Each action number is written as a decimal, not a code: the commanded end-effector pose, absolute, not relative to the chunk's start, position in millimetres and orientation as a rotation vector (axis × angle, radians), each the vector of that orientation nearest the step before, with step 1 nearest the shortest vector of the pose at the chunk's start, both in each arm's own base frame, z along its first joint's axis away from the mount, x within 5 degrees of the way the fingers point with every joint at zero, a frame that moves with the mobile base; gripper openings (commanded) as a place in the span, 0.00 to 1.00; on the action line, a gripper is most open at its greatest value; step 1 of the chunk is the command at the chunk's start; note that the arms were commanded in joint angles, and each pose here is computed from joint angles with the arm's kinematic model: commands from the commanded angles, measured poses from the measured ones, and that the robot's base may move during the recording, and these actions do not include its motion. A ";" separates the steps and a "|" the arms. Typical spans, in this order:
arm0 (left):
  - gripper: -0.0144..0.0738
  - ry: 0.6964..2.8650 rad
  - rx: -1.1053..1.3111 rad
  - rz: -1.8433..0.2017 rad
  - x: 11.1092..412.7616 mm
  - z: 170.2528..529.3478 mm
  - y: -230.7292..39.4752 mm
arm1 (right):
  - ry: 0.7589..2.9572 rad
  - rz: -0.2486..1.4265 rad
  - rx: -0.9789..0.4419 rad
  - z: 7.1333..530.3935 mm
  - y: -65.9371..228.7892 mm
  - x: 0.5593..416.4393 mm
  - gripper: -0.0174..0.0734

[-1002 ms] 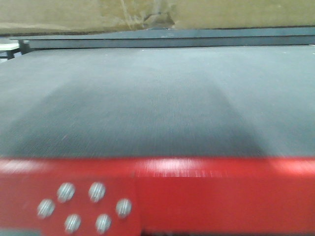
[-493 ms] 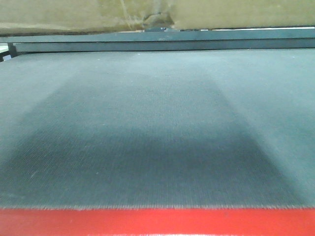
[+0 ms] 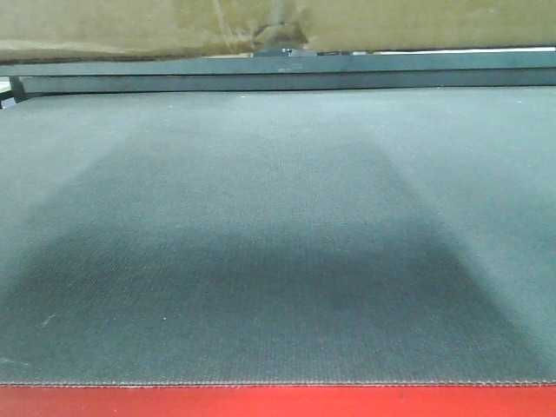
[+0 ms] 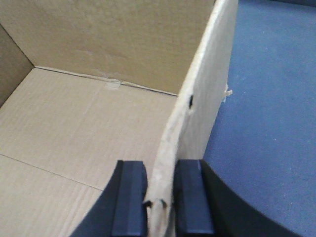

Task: Grab carton from right shelf to conveyor
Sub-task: 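Lower the held carton onto the grey conveyor belt with both grippers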

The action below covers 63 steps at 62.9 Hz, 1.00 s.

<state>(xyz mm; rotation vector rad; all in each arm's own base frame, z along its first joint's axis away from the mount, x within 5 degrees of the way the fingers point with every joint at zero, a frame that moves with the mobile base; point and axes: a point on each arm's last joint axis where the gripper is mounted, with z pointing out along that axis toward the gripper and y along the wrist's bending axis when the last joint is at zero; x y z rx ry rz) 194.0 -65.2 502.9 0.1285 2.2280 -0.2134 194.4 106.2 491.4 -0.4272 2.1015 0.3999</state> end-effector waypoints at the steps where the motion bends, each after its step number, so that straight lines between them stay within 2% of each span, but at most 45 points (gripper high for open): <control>1: 0.16 2.187 0.142 -0.210 191.6 508.1 -64.4 | 2.024 0.407 -0.441 500.4 105.1 190.8 0.12; 52: 0.16 2.161 0.149 -0.229 193.6 509.8 -66.3 | 1.995 0.423 -0.433 502.9 106.1 191.6 0.12; 63: 0.16 2.254 0.161 -0.139 223.7 483.9 -73.5 | 2.060 0.410 -0.445 489.6 115.2 209.1 0.12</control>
